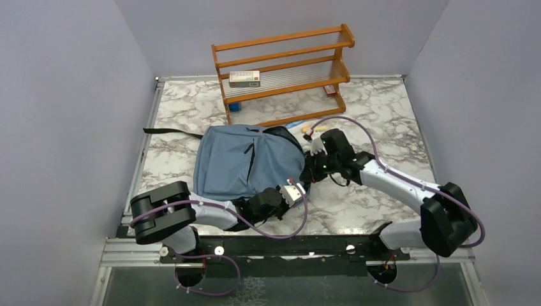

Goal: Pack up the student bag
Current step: Zip the student bag at the center of the board.

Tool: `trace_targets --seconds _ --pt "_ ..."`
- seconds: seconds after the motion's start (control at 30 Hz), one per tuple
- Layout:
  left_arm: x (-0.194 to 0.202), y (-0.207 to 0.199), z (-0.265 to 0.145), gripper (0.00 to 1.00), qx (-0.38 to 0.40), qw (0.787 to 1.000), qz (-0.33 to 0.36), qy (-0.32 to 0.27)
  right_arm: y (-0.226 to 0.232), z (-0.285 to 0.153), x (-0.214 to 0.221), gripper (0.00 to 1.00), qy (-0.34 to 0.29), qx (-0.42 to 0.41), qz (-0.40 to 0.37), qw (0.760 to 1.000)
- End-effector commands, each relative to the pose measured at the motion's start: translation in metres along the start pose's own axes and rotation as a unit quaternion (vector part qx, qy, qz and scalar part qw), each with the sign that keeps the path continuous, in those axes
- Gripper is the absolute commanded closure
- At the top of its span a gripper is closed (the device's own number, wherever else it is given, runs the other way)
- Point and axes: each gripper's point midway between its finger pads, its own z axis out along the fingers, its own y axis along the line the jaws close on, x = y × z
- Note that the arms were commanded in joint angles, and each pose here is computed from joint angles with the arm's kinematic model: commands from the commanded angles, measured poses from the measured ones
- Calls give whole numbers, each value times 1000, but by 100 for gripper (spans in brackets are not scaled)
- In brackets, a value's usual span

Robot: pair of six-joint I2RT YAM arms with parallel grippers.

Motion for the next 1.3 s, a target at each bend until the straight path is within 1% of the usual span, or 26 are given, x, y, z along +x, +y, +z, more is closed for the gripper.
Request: trace_targets --seconds 0.0,0.1,0.23,0.33,0.5,0.67,0.73,0.83,0.97,1.03,1.27 --pt "38 -15 -10 83 35 998 1 61 11 -19 -41 99 -96 -11 -12 995" --pt "37 -14 -11 81 33 998 1 60 12 -26 -49 99 -126 -7 -7 992" --pt "36 -14 -13 81 33 998 -2 57 0 -34 -59 99 -159 37 19 986" --pt "35 -13 -15 81 32 998 -2 54 -9 -40 -63 99 -171 64 27 983" --pt "36 -12 -15 81 31 998 1 54 -19 -31 -51 99 -141 85 27 986" --pt "36 -14 -13 81 35 998 -1 57 -20 -18 -37 99 -112 76 34 990" --pt "36 -16 -12 81 37 998 -2 58 -20 -14 -35 96 -110 72 37 991" --pt "36 -16 -12 80 38 998 -1 58 -21 -11 -32 84 -105 73 41 991" --pt "37 -15 -14 80 36 998 -1 58 -22 -10 -29 75 -102 74 43 991" --pt "37 -14 -14 80 36 998 -1 58 -23 -10 -29 72 -101 75 43 991" --pt "37 -15 -13 80 37 998 0 58 -18 -8 -24 70 -91 59 41 993"
